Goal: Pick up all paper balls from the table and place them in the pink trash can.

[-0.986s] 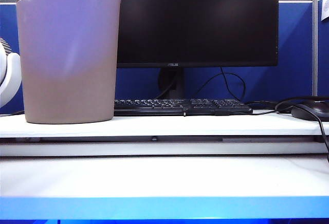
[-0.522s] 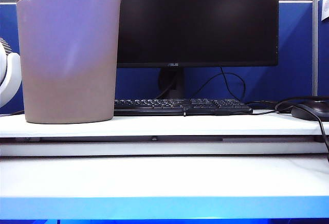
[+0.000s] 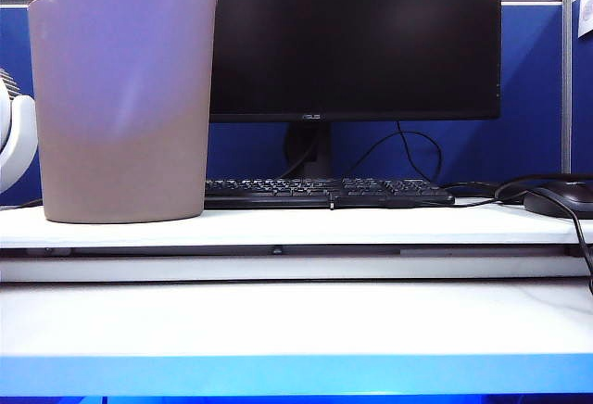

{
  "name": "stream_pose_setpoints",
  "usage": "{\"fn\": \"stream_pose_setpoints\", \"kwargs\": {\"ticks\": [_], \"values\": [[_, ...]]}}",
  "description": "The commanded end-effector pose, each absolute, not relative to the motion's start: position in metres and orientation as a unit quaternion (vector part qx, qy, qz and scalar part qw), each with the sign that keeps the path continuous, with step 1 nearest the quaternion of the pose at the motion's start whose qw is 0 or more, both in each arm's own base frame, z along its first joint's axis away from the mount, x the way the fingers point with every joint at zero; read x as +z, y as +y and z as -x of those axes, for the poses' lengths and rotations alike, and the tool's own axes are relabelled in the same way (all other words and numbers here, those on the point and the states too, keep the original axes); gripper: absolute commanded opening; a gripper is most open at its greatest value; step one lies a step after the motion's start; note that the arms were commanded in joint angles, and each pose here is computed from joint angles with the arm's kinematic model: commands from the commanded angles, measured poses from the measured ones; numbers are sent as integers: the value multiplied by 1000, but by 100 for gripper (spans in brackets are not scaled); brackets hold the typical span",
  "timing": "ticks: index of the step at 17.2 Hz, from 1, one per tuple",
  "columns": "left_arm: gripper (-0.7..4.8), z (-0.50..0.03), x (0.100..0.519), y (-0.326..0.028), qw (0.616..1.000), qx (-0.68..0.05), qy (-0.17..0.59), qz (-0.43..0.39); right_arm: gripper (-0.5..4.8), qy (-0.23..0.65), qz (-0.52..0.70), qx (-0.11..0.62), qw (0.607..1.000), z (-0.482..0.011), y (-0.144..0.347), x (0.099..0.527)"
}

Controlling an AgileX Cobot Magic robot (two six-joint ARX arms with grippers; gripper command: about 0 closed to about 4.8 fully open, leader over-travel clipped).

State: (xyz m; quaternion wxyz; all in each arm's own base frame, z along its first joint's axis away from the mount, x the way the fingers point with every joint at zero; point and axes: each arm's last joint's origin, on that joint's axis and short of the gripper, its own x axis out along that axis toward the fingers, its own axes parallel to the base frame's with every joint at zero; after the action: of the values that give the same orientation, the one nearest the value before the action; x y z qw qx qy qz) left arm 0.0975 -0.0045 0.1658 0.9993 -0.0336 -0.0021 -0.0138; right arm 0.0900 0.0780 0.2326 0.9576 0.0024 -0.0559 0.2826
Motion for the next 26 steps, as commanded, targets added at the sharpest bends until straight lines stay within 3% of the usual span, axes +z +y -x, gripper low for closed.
{"fn": "stream_pose_setpoints", "kwargs": {"ticks": [1, 26], "values": [[-5, -97, 167, -5, 999, -18, -10, 30, -2, -64, -5, 282, 957, -90, 78, 236], [-5, -97, 167, -5, 1000, -16, -9, 19, -2, -57, 4, 275, 960, -87, 73, 234]]}}
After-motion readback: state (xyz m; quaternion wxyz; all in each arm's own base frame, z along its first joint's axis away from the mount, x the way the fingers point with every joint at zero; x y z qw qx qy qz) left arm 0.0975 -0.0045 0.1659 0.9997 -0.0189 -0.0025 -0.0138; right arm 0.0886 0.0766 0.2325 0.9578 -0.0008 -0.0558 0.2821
